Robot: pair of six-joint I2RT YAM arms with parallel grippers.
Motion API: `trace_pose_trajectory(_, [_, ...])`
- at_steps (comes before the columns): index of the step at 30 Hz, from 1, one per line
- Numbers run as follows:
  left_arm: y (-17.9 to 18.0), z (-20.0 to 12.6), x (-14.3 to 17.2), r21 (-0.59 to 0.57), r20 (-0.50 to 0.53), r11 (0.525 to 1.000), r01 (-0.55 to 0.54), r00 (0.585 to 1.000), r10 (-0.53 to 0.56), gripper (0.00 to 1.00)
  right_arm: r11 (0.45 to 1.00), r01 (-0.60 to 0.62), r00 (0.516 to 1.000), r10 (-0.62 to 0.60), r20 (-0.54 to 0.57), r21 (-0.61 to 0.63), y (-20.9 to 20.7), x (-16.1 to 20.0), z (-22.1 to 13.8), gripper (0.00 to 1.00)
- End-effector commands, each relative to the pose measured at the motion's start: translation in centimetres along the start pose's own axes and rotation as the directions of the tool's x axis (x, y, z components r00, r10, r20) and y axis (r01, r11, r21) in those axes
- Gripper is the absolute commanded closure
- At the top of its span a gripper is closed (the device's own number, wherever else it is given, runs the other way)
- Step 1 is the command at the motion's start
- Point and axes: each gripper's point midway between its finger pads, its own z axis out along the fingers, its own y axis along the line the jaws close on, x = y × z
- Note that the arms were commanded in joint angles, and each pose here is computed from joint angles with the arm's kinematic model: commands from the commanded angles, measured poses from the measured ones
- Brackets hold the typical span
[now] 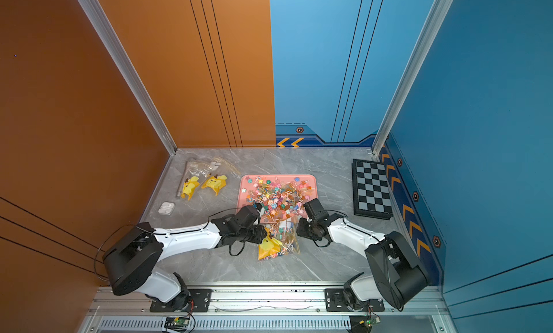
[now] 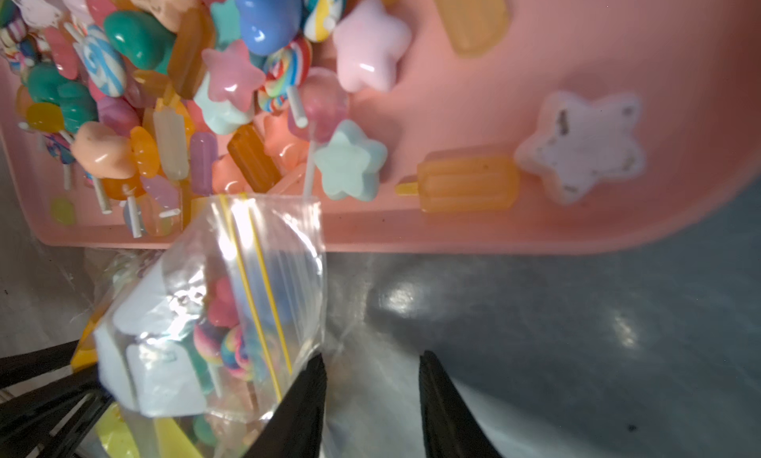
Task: Pour candies out of the ziploc bag
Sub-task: Move the ziploc bag to the center of the board.
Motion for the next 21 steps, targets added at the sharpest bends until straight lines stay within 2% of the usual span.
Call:
trace_pose_trajectory(1, [-1.0,-2.0,-1.8,-0.01,0.059,0.999,-0.046,0.997,0.046,0.71,0.996,0.01,1.0,-0.01,0.009,-0.09,1.8,0.0,-0.5,0.6])
trace_pose_trajectory(4, [-1.8,-3.3,-2.7,-0.004,0.093,0.998,-0.063,0.994,0.063,0.65,0.988,0.0,1.0,0.002,0.011,-0.154,2.8,0.0,-0.5,0.59])
trace_pose_trajectory(8, [-2.7,-4.6,-3.8,0.015,0.137,0.997,-0.08,0.988,0.077,0.62,0.968,-0.021,1.0,0.026,0.016,-0.249,4.3,-0.1,-0.4,0.59])
trace_pose_trajectory(16, [-2.9,-4.9,-3.9,0.013,0.146,0.996,-0.087,0.986,0.084,0.61,0.934,-0.027,0.998,0.044,0.038,-0.356,6.0,-0.6,-1.4,0.6])
trace_pose_trajectory(21, [-2.9,-5.0,-4.1,0.012,0.151,0.996,-0.085,0.985,0.082,0.6,0.881,-0.05,0.993,0.093,0.068,-0.471,7.2,-1.5,-2.8,0.6])
